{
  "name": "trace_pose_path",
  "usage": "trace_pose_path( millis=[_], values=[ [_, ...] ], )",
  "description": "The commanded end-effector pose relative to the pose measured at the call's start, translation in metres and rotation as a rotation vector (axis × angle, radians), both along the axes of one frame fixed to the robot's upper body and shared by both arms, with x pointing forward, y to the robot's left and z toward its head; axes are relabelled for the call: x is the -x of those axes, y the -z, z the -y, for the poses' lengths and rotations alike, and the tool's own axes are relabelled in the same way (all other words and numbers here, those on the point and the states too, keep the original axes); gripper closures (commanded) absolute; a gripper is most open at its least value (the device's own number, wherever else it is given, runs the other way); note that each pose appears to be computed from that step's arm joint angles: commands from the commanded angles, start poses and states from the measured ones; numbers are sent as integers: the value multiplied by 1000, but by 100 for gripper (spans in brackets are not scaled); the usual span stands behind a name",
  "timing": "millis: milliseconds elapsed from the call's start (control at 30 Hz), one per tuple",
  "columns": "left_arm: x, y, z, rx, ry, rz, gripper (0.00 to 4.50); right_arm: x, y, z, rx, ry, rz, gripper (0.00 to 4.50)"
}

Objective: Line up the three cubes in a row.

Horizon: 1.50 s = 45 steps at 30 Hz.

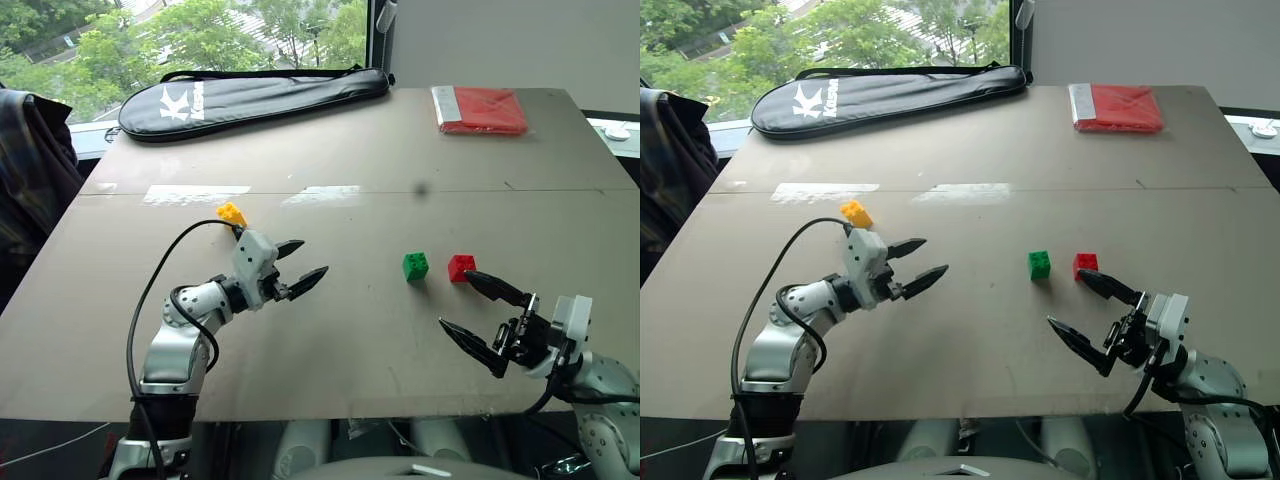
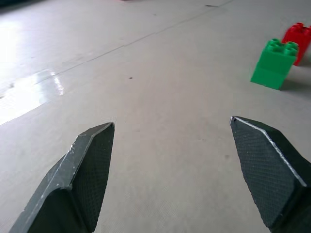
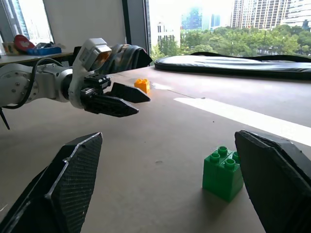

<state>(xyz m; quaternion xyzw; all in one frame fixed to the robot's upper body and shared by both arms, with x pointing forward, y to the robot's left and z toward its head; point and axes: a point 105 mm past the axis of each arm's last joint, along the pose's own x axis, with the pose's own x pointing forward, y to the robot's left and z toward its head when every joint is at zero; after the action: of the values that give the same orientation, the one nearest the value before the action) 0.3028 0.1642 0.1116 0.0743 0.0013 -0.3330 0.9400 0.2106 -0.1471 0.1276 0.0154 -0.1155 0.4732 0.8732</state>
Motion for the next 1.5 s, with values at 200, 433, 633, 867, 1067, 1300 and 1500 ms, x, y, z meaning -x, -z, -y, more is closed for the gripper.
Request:
trace_pose_path(
  millis=[200,433,633,867,1067,1300,1500],
  values=[
    [-23,-32,-72,90,-705,188,62,-1,-7,-6,-6,-72,15,0],
    [-38,-17,-68,25,-834,151,62,-2,-8,-4,-2,-75,17,0],
    [-59,0,-68,11,-934,87,62,-1,-9,-5,-7,-61,20,0],
    [-81,15,-67,45,-1013,11,62,1,-8,-8,-17,-45,27,0],
    [-85,13,-69,78,-1045,22,114,2,-7,-8,-14,-33,26,0],
    [-79,16,-74,74,-1066,12,324,3,-6,-8,-12,-27,29,0],
    [-72,-6,6,55,-401,117,324,5,1,-2,0,-19,-7,0]
  ],
)
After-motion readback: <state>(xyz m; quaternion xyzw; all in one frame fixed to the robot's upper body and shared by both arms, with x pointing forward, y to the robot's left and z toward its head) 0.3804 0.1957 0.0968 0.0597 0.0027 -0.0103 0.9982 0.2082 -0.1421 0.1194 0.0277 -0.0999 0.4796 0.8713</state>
